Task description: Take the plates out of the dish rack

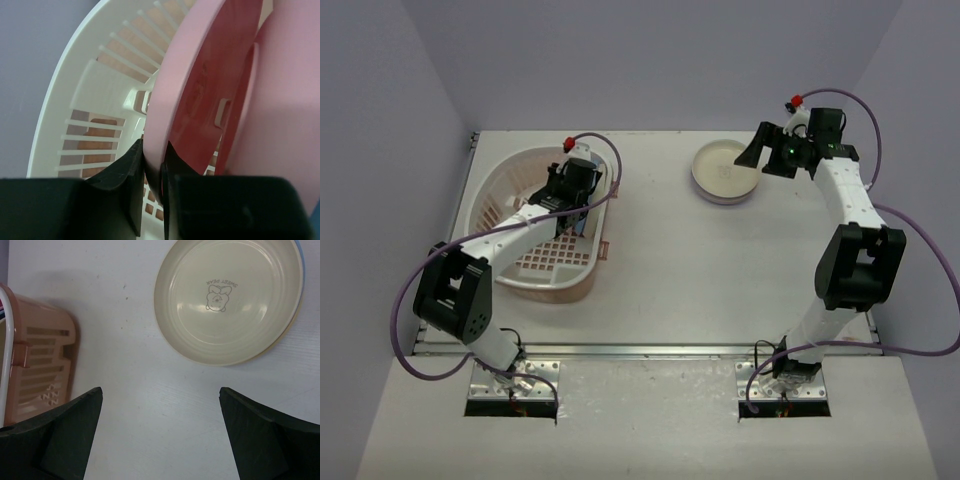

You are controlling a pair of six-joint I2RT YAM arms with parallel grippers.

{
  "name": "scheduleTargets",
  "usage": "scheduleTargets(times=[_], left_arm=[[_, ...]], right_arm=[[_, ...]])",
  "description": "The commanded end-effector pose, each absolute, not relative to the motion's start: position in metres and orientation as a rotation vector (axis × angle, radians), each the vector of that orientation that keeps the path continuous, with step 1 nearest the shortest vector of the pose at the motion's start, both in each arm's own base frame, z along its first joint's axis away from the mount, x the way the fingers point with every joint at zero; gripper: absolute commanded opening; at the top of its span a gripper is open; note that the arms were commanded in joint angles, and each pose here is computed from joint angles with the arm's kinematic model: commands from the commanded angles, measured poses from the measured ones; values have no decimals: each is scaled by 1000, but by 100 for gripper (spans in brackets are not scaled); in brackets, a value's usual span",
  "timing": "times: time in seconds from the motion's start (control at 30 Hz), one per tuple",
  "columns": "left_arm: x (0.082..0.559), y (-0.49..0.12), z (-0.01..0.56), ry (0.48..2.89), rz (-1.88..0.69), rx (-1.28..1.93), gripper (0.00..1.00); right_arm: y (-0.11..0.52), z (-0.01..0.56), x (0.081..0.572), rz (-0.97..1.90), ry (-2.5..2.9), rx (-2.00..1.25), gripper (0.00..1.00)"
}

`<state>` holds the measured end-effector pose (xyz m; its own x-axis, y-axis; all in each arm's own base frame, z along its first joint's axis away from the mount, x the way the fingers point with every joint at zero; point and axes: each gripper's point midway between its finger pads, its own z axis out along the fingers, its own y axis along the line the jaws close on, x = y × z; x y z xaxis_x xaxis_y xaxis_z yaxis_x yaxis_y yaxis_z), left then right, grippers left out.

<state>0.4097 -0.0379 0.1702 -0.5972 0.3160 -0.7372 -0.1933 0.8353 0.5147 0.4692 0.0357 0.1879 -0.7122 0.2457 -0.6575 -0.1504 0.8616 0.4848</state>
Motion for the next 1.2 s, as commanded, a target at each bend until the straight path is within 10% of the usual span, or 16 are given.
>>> scheduleTargets(times=[0.0, 0.83, 1.17], left_arm=[[419, -39, 207, 2018, 694, 6, 0], [410, -13, 308, 1691, 1109, -32, 0], [396, -31, 407, 1640, 653, -112, 0]], right_arm=[[43, 216, 469, 674, 2186, 1, 99], [46, 230, 464, 677, 2165, -27, 99], [76, 268, 442, 824, 2067, -177, 99]])
